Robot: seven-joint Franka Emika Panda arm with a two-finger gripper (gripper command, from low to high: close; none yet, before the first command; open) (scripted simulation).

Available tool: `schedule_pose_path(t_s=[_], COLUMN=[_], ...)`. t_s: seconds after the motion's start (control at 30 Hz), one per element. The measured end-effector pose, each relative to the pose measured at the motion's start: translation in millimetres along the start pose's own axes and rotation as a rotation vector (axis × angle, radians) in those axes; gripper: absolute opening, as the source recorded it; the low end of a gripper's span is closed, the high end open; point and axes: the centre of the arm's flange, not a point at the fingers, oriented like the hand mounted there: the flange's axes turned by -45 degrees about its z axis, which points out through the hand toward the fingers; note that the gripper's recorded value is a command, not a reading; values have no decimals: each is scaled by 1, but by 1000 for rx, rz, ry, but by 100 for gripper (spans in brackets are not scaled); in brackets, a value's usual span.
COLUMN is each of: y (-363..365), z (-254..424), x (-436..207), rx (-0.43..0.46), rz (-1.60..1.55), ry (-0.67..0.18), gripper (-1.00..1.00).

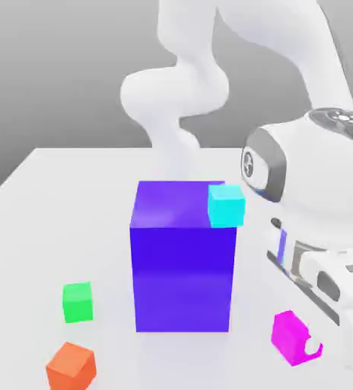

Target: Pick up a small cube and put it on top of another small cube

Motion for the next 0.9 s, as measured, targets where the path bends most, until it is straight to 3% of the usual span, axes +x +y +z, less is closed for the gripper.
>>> schedule_pose_path(t_s=[0.27, 0.53, 0.9], y=[-155, -265, -263], z=[-14, 7, 36], x=[-171, -180, -177], rx=[24, 13, -9], rz=[-144, -460, -502], ry=[-19, 57, 87], gripper=[-100, -100, -100])
